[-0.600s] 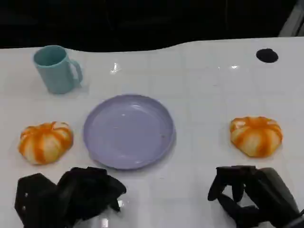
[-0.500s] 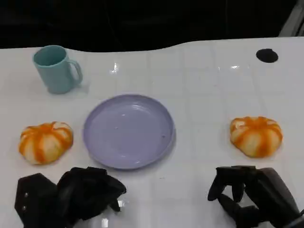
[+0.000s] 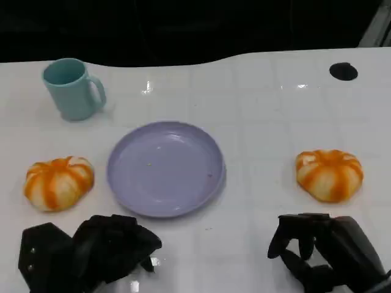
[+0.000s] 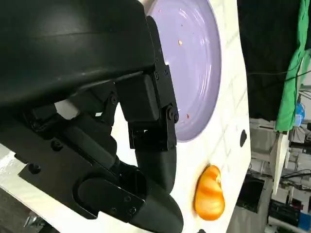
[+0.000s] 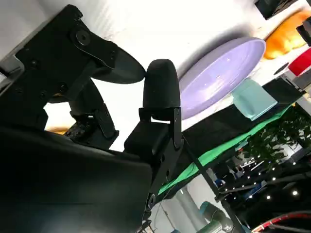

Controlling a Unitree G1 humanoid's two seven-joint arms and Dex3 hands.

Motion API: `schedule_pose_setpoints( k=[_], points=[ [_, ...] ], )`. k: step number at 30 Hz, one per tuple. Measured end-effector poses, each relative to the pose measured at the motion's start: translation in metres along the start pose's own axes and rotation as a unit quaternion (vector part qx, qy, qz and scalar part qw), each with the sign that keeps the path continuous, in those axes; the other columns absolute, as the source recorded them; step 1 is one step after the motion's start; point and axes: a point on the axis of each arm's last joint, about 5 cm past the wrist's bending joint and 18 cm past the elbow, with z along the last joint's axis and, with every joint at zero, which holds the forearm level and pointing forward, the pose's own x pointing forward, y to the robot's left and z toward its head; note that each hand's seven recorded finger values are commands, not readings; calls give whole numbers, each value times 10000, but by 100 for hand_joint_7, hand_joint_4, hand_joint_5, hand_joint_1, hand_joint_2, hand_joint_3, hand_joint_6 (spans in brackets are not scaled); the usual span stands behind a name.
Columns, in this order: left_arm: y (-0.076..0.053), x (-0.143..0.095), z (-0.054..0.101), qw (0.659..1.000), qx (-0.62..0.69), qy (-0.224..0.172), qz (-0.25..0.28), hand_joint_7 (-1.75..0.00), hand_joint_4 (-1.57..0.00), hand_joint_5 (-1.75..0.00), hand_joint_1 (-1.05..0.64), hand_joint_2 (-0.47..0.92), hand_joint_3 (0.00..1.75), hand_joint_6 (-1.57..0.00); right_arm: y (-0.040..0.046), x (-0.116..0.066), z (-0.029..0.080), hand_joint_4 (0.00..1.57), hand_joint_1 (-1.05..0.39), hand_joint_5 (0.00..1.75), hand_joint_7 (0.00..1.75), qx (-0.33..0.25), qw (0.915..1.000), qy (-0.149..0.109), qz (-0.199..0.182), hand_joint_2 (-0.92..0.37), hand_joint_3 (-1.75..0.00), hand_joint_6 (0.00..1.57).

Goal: Grasp the bread from the table and place it into the plate.

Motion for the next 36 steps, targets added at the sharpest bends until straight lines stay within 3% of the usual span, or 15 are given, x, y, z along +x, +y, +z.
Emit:
schedule_pose_setpoints(
  k=[13, 17, 21, 24, 27, 32, 36],
  points=[
    [0, 0, 0, 10000, 2, 1, 1, -40, -89, -151, -105, 65, 21, -152, -2, 14, 3, 85, -20, 168, 115, -14, 10000, -41, -14, -35, -126, 89],
    [1, 0, 0, 10000, 2, 1, 1, -40, -89, -152, -105, 65, 21, -152, -1, 17, 4, 83, -20, 166, 106, -16, 10000, -39, -51, -38, -119, 90],
    [1, 0, 0, 10000, 0, 1, 2, -40, -89, -152, -105, 65, 21, -152, -3, 27, 12, 82, -21, 137, 77, -28, 9998, -44, -179, -48, -96, 92],
    [1, -1, 0, 10000, -1, 1, 4, -40, -90, -151, -105, 65, 21, -152, -14, 49, 29, 74, -25, 130, 61, -133, 9994, -101, -303, -61, -77, 88],
    [2, -1, 0, 10000, -1, 1, 4, -40, -90, -151, -105, 65, 21, -152, -29, 75, 49, 63, -26, 121, 51, -286, 9986, -113, -433, -63, -65, 82],
    [2, 0, -1, 10000, 0, 4, 4, -40, -90, -151, -105, 65, 21, -152, -61, 112, 86, 51, -33, 64, 20, -561, 9962, -259, -615, -86, -15, 71],
    [2, 1, -3, 10000, -5, 9, 6, -39, -90, -150, -105, 65, 21, -152, -146, 150, 120, 37, -39, 42, 7, -827, 9939, -331, -654, -89, -4, 57]
  ],
)
